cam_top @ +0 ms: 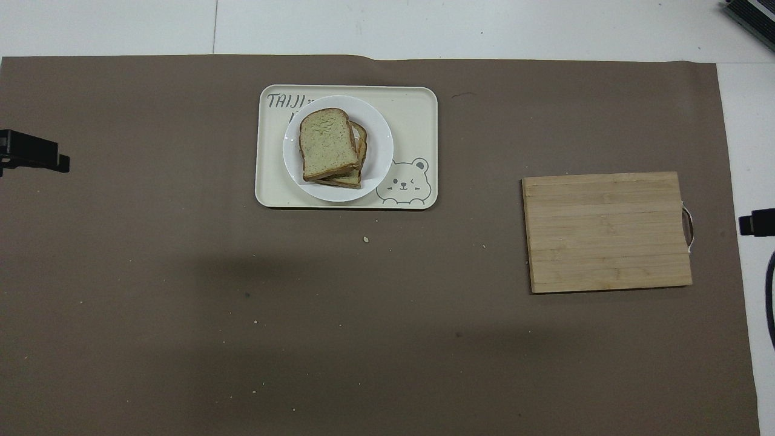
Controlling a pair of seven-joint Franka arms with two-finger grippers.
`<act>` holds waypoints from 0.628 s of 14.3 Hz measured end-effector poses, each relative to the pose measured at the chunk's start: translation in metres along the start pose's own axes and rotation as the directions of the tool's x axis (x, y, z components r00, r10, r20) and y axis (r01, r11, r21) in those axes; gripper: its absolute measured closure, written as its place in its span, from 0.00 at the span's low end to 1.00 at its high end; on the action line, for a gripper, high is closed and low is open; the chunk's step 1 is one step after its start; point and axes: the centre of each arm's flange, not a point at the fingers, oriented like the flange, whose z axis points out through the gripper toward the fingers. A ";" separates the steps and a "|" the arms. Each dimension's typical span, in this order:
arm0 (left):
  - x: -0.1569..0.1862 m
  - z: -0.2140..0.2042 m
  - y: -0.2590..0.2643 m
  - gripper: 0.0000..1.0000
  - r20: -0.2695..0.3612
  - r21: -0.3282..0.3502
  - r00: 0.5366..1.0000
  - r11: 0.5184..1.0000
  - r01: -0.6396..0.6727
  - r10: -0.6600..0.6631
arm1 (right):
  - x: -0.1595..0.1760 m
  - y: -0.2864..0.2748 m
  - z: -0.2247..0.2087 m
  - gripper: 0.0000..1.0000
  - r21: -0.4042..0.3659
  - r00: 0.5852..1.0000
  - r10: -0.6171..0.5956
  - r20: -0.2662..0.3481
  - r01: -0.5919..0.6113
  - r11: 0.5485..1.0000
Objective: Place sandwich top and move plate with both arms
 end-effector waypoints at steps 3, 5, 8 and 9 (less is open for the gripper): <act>-0.020 -0.020 0.017 0.00 0.021 0.049 1.000 0.999 0.004 -0.005 | 0.000 -0.003 0.000 0.00 0.000 1.000 -0.005 0.000 0.005 1.000; -0.032 -0.028 0.022 0.00 0.053 0.066 0.999 0.998 -0.002 -0.001 | 0.000 -0.003 0.000 0.00 0.000 1.000 -0.005 0.000 0.005 1.000; -0.039 -0.038 0.022 0.00 0.047 0.067 0.999 0.998 -0.001 -0.002 | 0.000 -0.003 0.000 0.00 0.000 1.000 -0.005 0.000 0.005 1.000; -0.039 -0.038 0.022 0.00 0.047 0.067 0.999 0.998 0.000 -0.003 | 0.000 -0.003 0.000 0.00 0.000 1.000 -0.005 0.000 0.005 1.000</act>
